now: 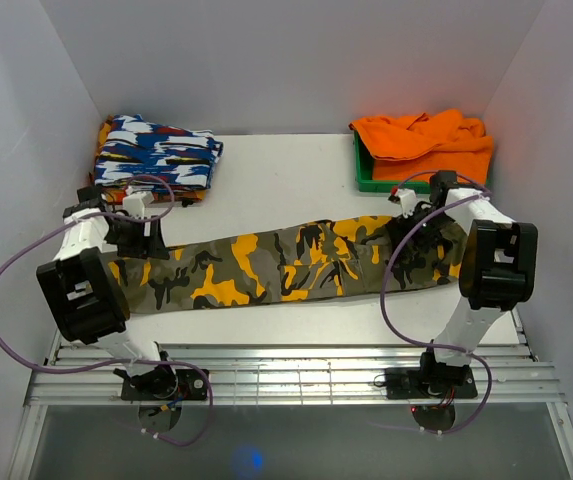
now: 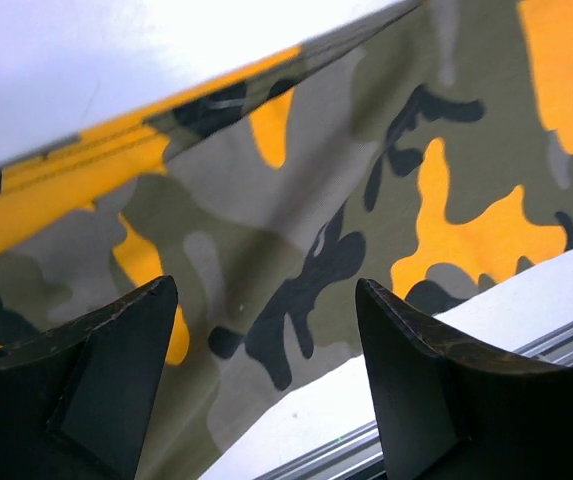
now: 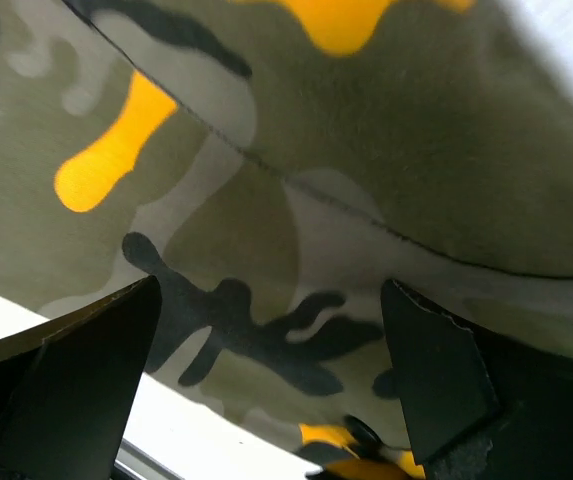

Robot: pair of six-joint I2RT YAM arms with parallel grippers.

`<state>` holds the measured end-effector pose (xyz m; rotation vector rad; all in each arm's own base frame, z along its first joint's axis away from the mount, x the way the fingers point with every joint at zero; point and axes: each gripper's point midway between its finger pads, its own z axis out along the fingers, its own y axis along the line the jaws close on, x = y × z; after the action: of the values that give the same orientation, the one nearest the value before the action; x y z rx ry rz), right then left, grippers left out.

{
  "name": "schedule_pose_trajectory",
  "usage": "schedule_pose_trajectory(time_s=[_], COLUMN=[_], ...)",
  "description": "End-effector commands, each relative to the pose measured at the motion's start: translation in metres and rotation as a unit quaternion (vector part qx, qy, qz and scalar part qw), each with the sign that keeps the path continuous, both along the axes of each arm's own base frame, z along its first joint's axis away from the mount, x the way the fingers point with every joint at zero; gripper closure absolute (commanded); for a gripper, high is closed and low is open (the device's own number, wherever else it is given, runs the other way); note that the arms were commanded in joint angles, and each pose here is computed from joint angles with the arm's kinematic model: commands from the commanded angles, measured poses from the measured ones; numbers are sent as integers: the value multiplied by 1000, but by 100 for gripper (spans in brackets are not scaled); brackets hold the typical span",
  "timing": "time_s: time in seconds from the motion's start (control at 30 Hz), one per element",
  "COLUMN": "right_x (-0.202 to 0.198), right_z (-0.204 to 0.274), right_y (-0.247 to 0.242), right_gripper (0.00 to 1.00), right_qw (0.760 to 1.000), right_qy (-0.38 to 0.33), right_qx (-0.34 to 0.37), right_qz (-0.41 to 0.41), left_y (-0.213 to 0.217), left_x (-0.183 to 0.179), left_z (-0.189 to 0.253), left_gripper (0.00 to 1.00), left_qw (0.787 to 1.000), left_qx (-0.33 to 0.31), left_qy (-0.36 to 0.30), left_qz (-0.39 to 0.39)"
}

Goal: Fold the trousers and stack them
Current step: Fold the trousers

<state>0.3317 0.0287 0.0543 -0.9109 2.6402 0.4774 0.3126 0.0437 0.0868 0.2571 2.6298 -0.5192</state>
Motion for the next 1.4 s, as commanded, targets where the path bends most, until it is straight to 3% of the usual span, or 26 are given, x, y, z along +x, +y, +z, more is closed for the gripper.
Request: schedule_pose_trajectory(time_s=[0.0,0.13,0.3,0.47,0.63,0.8,0.97,1.17,1.37], right_x=[-9,-26,-30,-26,-22,-24,-15,35,91], right_z=[-21,-36,-37,-35,-20,-18,-1,60,86], right_y=[-9,-16,-18,-18,-12,-7,7,37,73], right_gripper=[3,2,16,32,33,36,39,41,41], right_qw=[1000,999,998,998,999,999,999,992,984], right_qy=[17,27,25,35,29,30,4,-97,-161], right_qx=[-16,-38,-45,-43,-27,-23,11,67,71], right_qz=[-4,14,27,28,31,32,30,41,37], left_y=[17,33,79,100,87,39,-46,-162,-221], left_x=[-12,2,4,21,39,62,84,85,80], left_z=[-3,23,25,19,15,20,29,32,25], left_gripper=[18,23,41,47,49,50,44,40,36], left_qw=[1000,997,990,975,958,944,930,910,901], left_qx=[29,31,74,97,68,28,-19,-70,-63], left_qy=[1,-63,-30,-35,-86,-124,-139,-147,-171], left_qz=[7,-34,-115,-197,-265,-306,-339,-381,-395])
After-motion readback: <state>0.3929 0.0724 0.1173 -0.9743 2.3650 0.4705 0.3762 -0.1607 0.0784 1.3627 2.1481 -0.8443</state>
